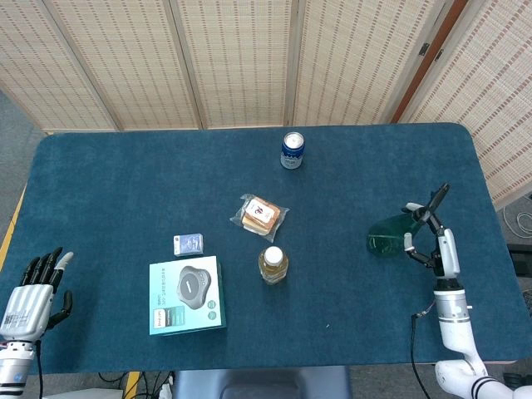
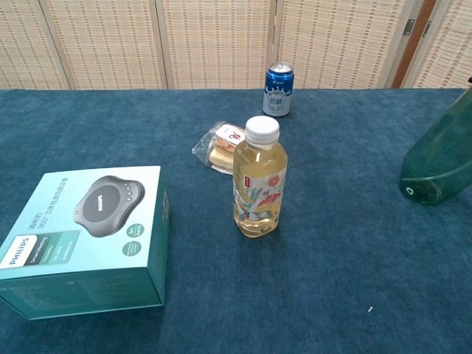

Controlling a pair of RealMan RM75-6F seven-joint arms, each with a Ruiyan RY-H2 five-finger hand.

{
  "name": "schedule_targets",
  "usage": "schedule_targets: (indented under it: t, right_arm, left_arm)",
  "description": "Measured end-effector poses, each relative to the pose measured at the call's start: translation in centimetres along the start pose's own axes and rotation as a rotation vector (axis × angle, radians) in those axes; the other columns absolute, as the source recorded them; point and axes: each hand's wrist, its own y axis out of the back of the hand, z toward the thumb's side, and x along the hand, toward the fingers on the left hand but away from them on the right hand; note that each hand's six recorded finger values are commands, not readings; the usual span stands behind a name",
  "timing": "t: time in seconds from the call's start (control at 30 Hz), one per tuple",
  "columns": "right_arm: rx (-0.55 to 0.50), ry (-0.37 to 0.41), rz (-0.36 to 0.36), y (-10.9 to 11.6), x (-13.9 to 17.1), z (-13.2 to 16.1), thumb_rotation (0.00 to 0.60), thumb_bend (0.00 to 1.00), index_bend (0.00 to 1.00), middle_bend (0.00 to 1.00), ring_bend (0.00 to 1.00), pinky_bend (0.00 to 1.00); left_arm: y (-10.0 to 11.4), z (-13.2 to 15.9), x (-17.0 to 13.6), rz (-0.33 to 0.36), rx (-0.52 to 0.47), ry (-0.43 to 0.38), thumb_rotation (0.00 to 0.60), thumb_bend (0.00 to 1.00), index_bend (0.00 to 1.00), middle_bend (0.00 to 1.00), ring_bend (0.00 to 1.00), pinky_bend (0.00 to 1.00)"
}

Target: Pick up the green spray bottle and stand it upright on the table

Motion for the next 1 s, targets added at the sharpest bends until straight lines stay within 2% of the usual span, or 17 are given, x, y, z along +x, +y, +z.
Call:
schedule_targets:
  t: [0.77,1.0]
  right_arm:
    - [-0.011,0.005,-0.008,0.85,0.23,-0.17,0.600,0.38,0.36,0.33,0.21,0.32]
    - [-0.012,0.001,-0.014,0.98,0.27,-0.39,0.600,0.37,0.28,0.31,0.20,0.32]
  left_arm:
    - [-0.03,0.19,-0.13,-0.001,0.003,0.002,0.600,0.59,0.05,0.00,0.00,0.00]
    - [0.00,0.20,-0.06,-0.001,0.004,0.003,0.600,0.59,0.05,0.00,0.00,0.00]
